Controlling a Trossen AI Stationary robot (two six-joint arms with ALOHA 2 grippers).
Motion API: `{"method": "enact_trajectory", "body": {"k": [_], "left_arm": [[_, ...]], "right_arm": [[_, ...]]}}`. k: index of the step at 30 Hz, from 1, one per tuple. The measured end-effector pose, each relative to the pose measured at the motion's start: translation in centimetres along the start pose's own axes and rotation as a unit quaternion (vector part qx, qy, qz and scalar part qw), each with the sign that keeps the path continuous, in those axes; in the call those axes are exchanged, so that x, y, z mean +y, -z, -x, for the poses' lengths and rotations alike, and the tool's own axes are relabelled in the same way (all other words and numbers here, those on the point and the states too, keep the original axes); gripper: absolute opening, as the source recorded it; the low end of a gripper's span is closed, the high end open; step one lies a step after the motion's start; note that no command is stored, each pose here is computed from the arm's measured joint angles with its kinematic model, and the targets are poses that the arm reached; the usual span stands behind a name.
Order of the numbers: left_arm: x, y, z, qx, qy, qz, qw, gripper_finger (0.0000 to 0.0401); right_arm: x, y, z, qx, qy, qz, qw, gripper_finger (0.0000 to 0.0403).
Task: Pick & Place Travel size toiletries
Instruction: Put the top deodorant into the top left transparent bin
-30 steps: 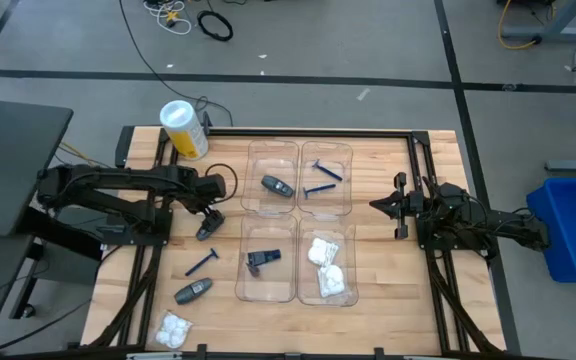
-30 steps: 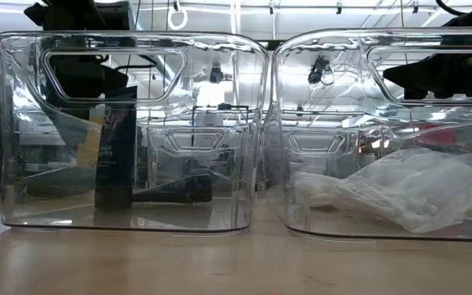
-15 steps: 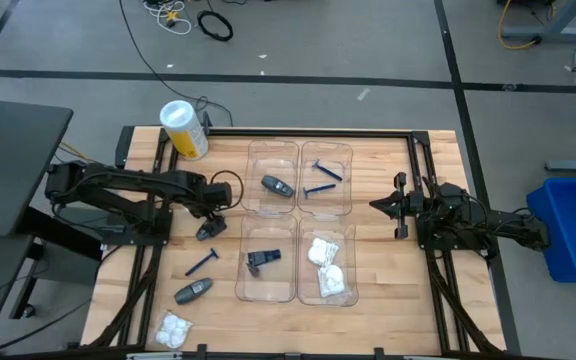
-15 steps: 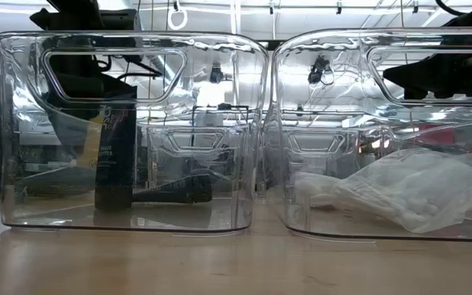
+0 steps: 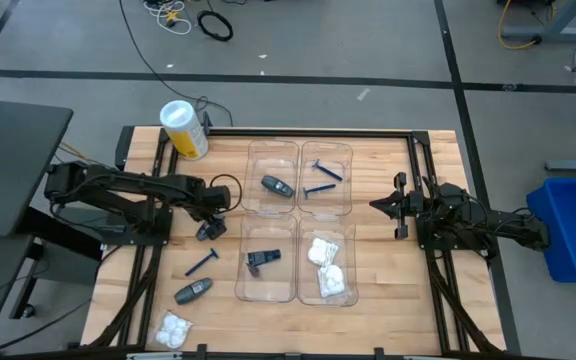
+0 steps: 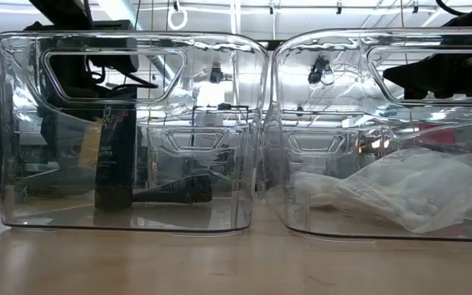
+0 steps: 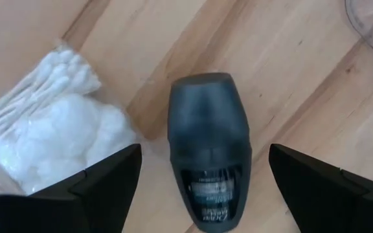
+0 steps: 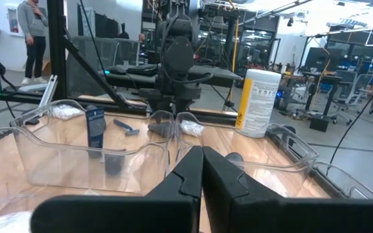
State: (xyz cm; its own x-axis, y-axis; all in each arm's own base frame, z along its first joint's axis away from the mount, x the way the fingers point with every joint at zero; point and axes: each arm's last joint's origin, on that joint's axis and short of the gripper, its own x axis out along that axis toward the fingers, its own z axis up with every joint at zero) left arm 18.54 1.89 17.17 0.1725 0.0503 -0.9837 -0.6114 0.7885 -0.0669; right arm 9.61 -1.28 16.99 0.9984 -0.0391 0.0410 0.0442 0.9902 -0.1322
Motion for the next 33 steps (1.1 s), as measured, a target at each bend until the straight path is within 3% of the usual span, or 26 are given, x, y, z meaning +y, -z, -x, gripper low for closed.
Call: {"method": "enact_trajectory", "body": {"k": [21,33], "left_arm": [[-0.4,0.0,-1.3,-0.057,0.018,0.007,0.998,0.0348],[0.2,1.3,-2.6,-0.030,0.006,0.016,0.999,0.0348]], "right_arm": [[0.0,0.0,0.0,0.000,0.000,0.000,1.000,0.0014],[0.0,0.0,0.0,0.000,0.000,0.000,1.000,0.0014]]}}
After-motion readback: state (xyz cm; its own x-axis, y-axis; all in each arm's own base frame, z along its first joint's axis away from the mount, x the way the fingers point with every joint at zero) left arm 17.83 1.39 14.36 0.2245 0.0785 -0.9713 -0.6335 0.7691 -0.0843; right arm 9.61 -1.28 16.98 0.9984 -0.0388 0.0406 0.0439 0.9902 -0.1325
